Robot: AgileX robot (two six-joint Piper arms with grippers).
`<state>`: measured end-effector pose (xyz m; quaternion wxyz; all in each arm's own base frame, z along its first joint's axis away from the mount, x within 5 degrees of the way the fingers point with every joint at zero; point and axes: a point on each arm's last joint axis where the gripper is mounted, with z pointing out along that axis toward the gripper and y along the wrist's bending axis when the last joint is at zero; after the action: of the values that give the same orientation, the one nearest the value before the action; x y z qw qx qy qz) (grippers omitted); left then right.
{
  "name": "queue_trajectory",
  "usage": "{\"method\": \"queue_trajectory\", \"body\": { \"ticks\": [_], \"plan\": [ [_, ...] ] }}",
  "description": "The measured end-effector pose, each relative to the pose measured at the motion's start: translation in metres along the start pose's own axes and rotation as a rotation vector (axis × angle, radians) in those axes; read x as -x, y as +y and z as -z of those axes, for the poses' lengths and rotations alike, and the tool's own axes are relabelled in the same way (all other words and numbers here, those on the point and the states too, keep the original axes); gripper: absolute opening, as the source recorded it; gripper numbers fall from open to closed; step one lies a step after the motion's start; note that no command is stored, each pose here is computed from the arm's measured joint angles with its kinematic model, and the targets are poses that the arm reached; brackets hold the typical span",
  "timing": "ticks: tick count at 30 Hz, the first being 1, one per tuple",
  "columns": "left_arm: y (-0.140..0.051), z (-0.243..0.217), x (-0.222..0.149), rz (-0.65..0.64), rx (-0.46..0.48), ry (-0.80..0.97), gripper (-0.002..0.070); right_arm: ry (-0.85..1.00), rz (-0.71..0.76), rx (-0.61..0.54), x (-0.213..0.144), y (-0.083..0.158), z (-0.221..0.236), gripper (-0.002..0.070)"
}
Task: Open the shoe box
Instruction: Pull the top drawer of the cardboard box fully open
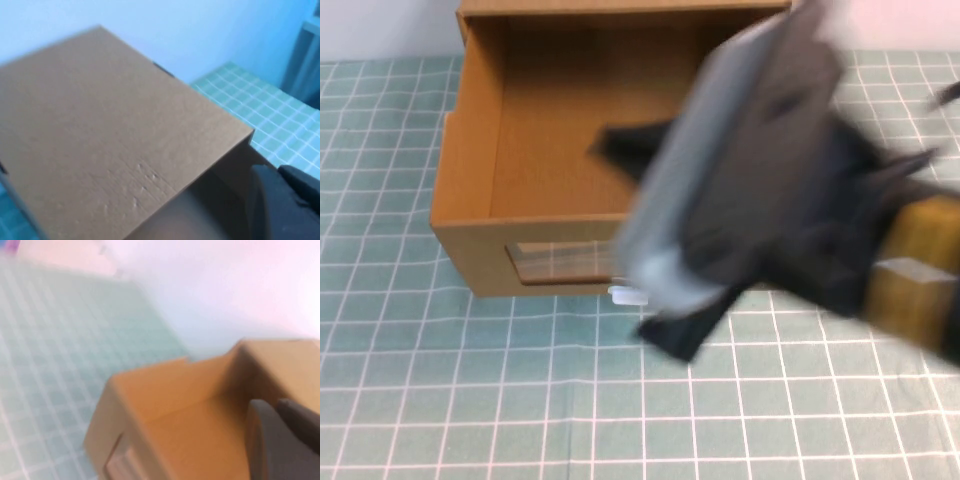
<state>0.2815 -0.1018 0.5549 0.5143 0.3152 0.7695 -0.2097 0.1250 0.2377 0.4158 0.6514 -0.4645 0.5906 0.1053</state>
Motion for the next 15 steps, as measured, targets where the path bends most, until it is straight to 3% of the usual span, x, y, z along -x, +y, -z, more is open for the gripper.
{"method": "queue_trajectory", "body": {
  "ticks": [7,12,15],
  "plan": [
    [-0.050,0.102,0.007,-0.085,0.143,-0.120,-0.0005,-0.016,-0.178,-0.142,0.008,-0.046,0.066,-0.0010],
    [-0.077,0.146,-0.023,-0.098,0.214,-0.092,-0.0005,0.076,-0.241,-0.253,-0.007,-0.070,0.109,-0.0013],
    [-0.089,0.160,-0.053,-0.089,0.244,-0.037,-0.0005,0.113,-0.258,-0.264,-0.028,-0.071,0.128,-0.0013]
  ]
}}
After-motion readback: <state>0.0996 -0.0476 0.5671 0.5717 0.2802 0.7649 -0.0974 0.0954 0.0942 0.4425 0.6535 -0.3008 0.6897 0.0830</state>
